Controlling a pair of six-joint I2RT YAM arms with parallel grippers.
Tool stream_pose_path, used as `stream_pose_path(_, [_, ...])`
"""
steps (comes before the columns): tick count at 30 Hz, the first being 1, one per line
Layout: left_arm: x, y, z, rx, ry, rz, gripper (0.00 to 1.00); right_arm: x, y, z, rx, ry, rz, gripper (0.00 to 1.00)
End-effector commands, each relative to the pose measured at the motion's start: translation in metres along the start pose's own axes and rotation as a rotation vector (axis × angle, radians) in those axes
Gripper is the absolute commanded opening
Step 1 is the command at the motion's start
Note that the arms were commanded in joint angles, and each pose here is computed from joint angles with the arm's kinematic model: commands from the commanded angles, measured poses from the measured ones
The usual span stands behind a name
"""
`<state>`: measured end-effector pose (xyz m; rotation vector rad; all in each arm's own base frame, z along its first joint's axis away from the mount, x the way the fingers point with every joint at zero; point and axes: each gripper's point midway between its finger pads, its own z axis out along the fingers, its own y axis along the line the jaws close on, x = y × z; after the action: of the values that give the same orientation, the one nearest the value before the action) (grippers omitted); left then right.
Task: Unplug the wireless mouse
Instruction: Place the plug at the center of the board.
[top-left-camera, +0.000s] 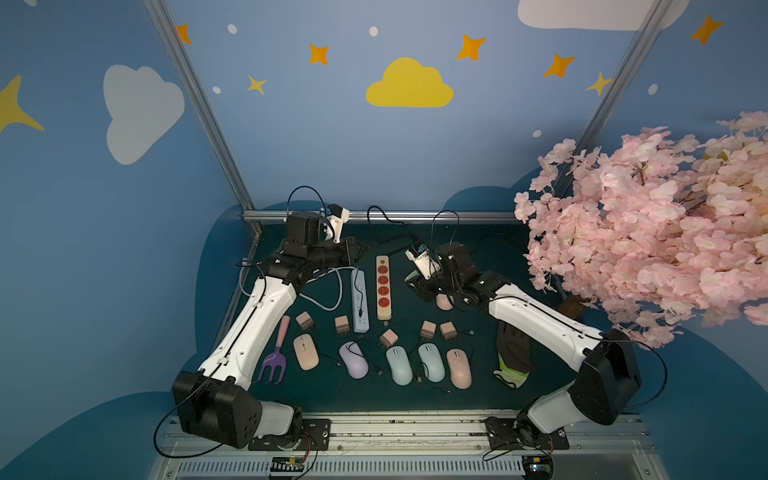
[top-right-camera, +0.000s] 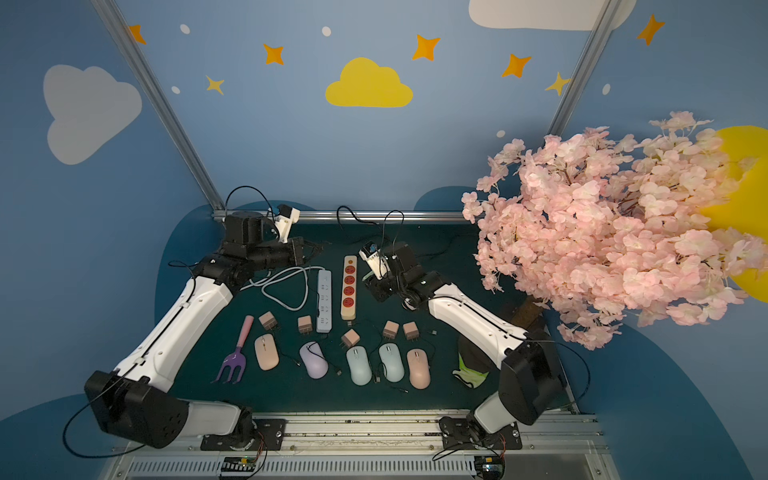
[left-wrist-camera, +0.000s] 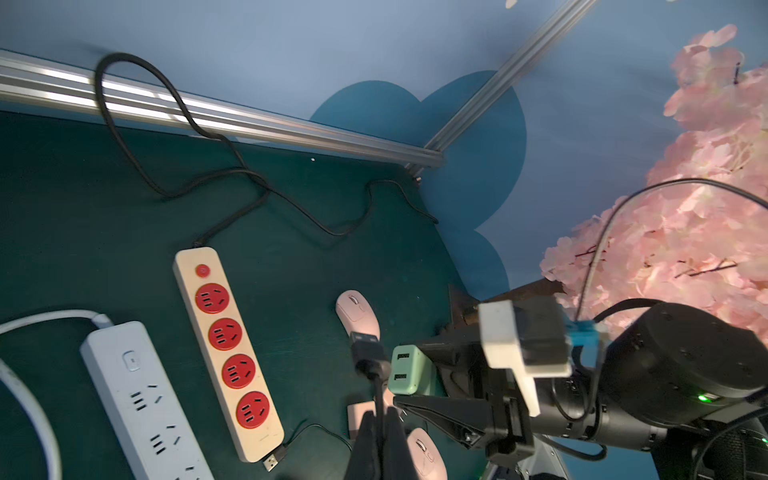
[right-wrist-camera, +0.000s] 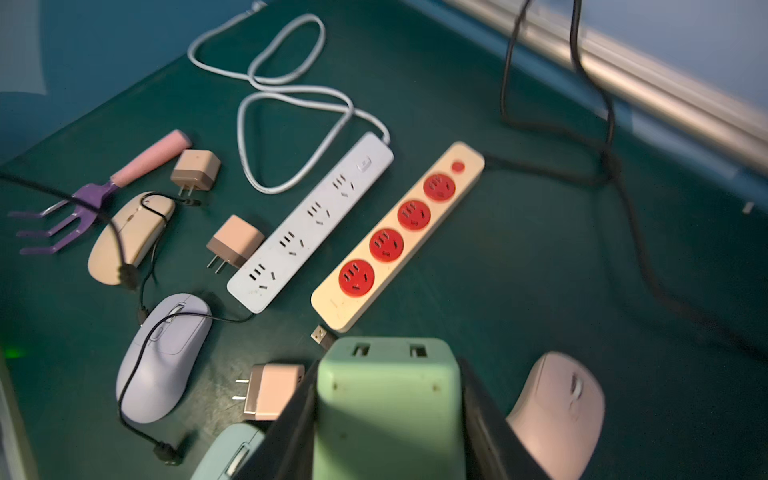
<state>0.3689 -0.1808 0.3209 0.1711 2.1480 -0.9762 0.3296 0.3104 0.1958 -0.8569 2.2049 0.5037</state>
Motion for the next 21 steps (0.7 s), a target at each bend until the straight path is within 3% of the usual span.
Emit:
stream_pose_path(1, [0.01,0.017,-0.004,-0.102,0.003,0.014,0.04,0.033,-0.013,0.006,0.085,0.188,0.256,0.0])
stream_pose_path(4, [0.018,0.024,-0.001,-0.141,0.019,0.012,0.04,0.05,-0.022,0.018,0.134,0.307,0.279,0.0])
stream_pose_path(13, [0.036,0.051,-0.002,-0.306,0.041,-0.006,0.04,0.08,-0.066,0.053,0.276,0.459,0.397,0.0])
stream_pose_path(21, [0.04,0.062,-0.003,-0.365,0.056,-0.022,0.04,0.09,-0.083,0.083,0.273,0.506,0.459,0.0])
